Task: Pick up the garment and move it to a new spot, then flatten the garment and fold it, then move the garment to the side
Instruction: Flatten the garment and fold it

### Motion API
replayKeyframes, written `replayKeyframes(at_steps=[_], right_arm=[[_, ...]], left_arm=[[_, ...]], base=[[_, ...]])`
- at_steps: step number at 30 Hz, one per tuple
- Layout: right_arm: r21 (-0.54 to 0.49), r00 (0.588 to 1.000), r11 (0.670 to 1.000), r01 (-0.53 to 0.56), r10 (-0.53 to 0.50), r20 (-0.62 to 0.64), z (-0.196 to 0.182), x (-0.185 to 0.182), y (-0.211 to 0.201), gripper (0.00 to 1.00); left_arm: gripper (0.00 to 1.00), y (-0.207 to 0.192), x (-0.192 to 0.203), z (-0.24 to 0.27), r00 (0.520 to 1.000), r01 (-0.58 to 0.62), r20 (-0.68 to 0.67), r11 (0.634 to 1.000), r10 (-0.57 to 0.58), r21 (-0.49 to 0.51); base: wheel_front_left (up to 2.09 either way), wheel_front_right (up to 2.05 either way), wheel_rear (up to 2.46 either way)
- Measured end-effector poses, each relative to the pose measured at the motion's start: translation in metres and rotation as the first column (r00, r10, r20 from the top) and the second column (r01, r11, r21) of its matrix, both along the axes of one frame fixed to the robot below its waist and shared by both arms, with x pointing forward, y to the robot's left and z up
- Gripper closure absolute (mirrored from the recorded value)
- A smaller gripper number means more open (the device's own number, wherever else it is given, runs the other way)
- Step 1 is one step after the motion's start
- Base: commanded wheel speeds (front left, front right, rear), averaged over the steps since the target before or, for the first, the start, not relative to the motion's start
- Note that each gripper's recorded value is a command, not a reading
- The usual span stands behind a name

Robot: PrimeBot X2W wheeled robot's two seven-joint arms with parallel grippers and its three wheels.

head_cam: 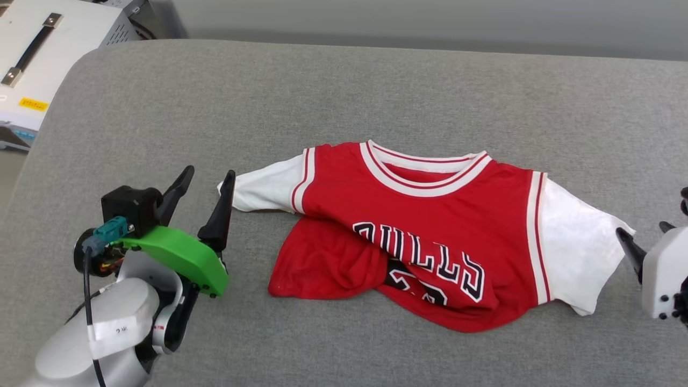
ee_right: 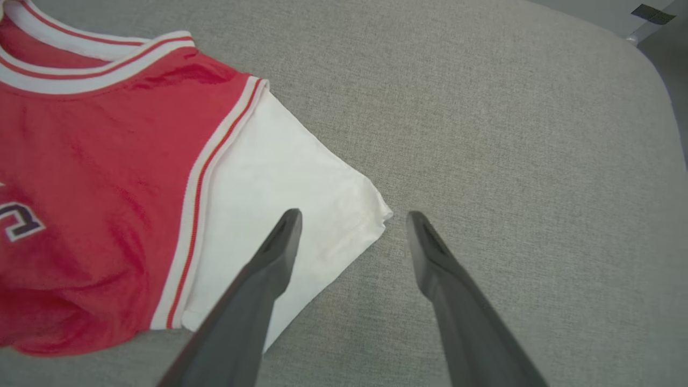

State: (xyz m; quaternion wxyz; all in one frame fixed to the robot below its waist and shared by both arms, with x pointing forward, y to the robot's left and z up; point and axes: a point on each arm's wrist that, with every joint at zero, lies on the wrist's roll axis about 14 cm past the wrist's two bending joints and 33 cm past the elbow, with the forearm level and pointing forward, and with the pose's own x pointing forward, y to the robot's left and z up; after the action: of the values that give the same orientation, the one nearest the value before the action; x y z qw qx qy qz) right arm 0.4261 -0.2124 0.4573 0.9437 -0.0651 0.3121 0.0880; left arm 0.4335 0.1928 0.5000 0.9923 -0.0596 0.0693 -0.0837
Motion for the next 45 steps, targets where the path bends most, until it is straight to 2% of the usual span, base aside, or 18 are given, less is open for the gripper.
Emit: replayKeyframes(at_steps=[3,10,18,24,25,26,27,34,41,45], right_arm=[[-0.034,0.998,0.999,0.003,-0.006,-0.069,-0.006,0.009,-0.007,0.0],[-0.04,0.978,0.999,0.009,-0.017,-0.206,-0.036,0.019,-0.007,0.0],[-0.029,0.962,0.999,0.026,-0.033,-0.271,-0.069,0.025,-0.006,0.0],[-0.021,0.957,1.0,0.021,-0.026,-0.288,-0.08,0.03,-0.002,0.0],[-0.019,0.956,1.0,0.021,-0.026,-0.293,-0.082,0.03,-0.002,0.24],[-0.016,0.955,1.0,0.023,-0.026,-0.296,-0.084,0.029,-0.002,0.56],[-0.016,0.955,1.0,0.019,-0.023,-0.296,-0.085,0.029,-0.001,1.0],[-0.006,0.982,1.0,-0.011,0.009,-0.191,-0.067,0.036,0.006,1.0],[-0.029,0.998,0.999,-0.037,0.035,-0.06,-0.025,0.04,0.001,1.0],[-0.041,0.999,0.998,-0.049,0.048,-0.022,-0.008,0.04,0.001,1.0]], left_arm=[[0.0,0.003,-0.007,0.0,1.0,-0.029,0.0,0.999,0.029,-0.022],[0.0,0.014,-0.013,-0.006,0.998,-0.066,-0.008,0.998,0.066,-0.015],[0.0,0.022,-0.012,-0.014,0.995,-0.093,-0.023,0.996,0.093,-0.01],[0.0,0.027,-0.01,-0.019,0.994,-0.101,-0.032,0.995,0.101,-0.005],[0.0,0.027,-0.01,-0.02,0.994,-0.1,-0.034,0.995,0.1,-0.003],[0.0,0.028,-0.009,-0.021,0.994,-0.101,-0.036,0.995,0.101,-0.002],[0.0,0.028,-0.009,-0.021,0.994,-0.102,-0.036,0.995,0.102,-0.001],[0.0,0.029,-0.009,-0.021,0.994,-0.097,-0.05,0.995,0.097,0.004],[0.0,0.024,-0.001,-0.035,0.979,0.017,-0.203,0.998,-0.003,0.068],[0.0,0.018,0.013,-0.044,0.944,0.111,-0.321,0.988,-0.071,0.108]], base=[[0.0,0.0,0.0],[0.0,0.0,0.0],[0.0,0.0,0.0],[0.0,0.0,0.0],[0.0,0.0,0.0],[0.0,0.0,0.0],[0.0,0.0,0.0],[0.0,0.0,0.0],[0.0,0.0,0.0],[0.0,0.0,0.0]])
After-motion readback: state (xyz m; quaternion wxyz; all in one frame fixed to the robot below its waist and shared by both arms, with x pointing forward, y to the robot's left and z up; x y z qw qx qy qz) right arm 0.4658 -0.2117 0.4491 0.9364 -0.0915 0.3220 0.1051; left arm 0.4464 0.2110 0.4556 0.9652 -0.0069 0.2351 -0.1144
